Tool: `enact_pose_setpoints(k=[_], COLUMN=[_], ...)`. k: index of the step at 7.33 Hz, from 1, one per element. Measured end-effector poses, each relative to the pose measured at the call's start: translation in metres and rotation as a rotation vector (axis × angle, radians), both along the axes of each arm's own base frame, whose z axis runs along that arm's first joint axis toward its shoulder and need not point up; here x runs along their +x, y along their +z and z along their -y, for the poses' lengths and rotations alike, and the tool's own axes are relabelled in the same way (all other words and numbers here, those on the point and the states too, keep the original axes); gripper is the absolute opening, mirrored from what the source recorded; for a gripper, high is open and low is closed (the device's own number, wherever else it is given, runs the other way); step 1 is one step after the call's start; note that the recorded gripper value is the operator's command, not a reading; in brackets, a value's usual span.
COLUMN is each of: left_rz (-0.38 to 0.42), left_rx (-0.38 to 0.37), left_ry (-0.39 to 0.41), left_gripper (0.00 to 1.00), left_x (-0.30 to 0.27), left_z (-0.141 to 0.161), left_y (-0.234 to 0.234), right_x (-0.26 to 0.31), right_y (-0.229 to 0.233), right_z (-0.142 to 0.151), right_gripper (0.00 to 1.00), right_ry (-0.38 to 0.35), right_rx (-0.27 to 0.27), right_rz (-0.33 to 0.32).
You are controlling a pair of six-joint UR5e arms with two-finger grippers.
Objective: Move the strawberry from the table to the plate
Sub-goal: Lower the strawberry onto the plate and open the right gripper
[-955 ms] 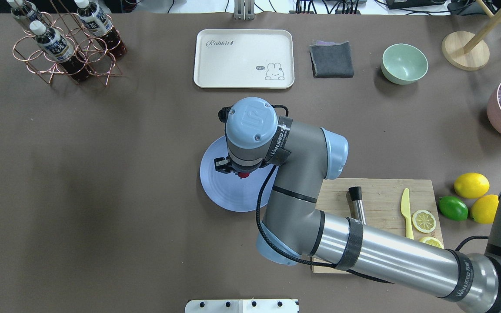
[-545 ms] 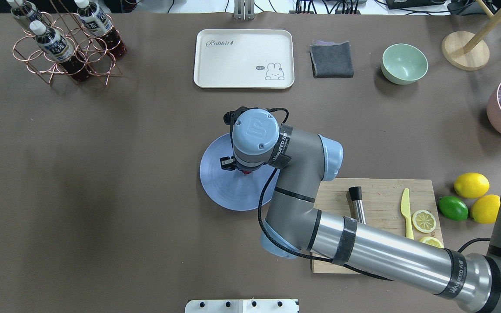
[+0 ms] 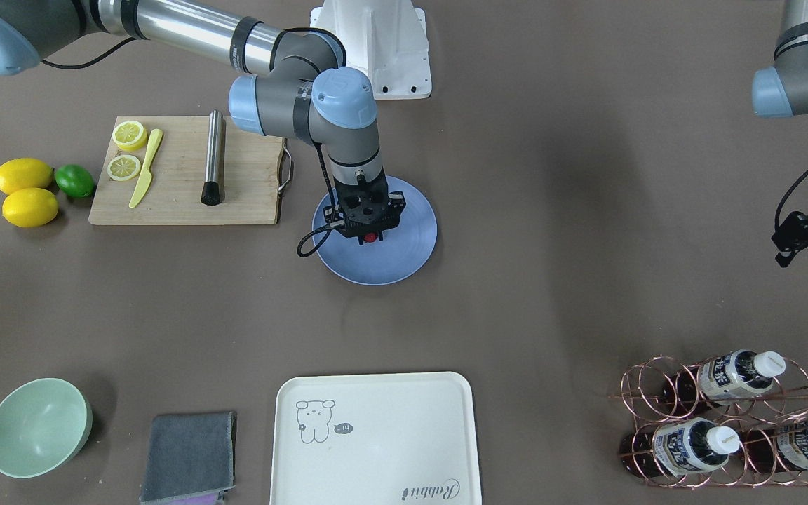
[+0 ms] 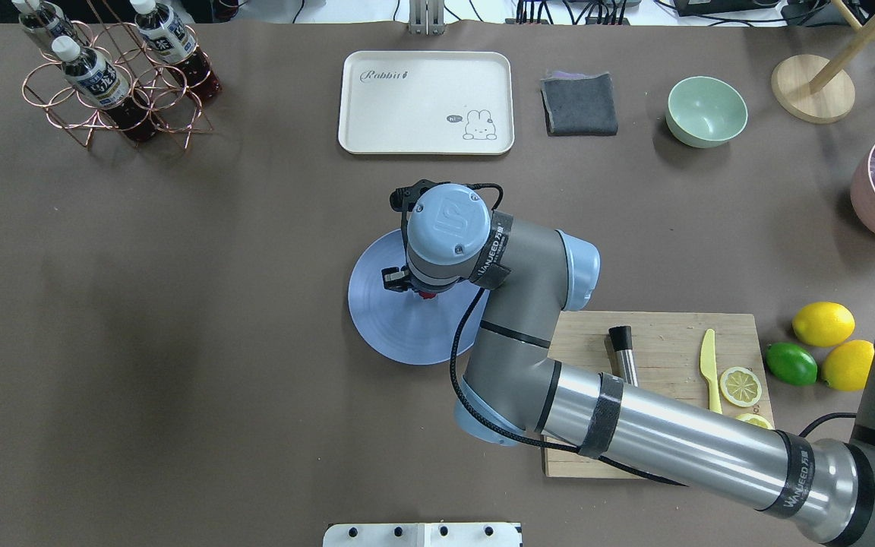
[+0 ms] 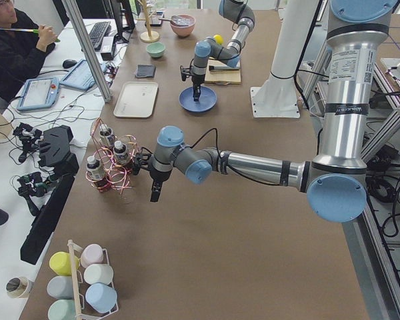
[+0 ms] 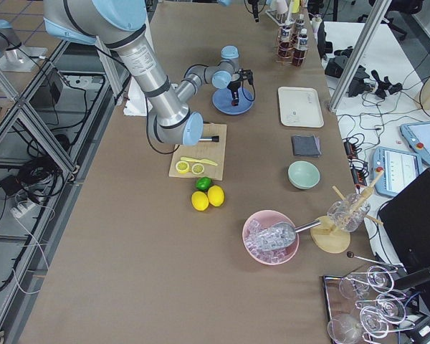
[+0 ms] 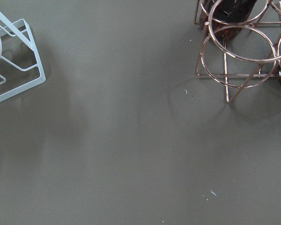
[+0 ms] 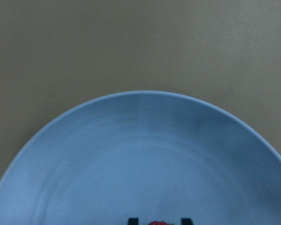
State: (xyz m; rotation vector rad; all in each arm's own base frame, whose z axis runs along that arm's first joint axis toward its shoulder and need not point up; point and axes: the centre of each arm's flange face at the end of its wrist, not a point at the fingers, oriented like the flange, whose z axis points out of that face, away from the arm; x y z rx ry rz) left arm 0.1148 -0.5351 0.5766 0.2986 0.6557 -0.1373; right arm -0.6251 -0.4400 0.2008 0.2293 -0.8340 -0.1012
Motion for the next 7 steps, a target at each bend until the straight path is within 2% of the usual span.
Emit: enact_pose_setpoints(k=[7], left_rz=[0.002], left_rx=[-0.005], left_ry=[0.005], left_gripper=[0.98], left_x=[0.0032], left_z=[0.0003], left_y=[0.0039], right_x=[0.0158], right_y=[-0.0122], right_z=[-0.0030], right_gripper=[1.00], right_ry=[0.017], right_rx=[-0.013], right_rz=[-0.008])
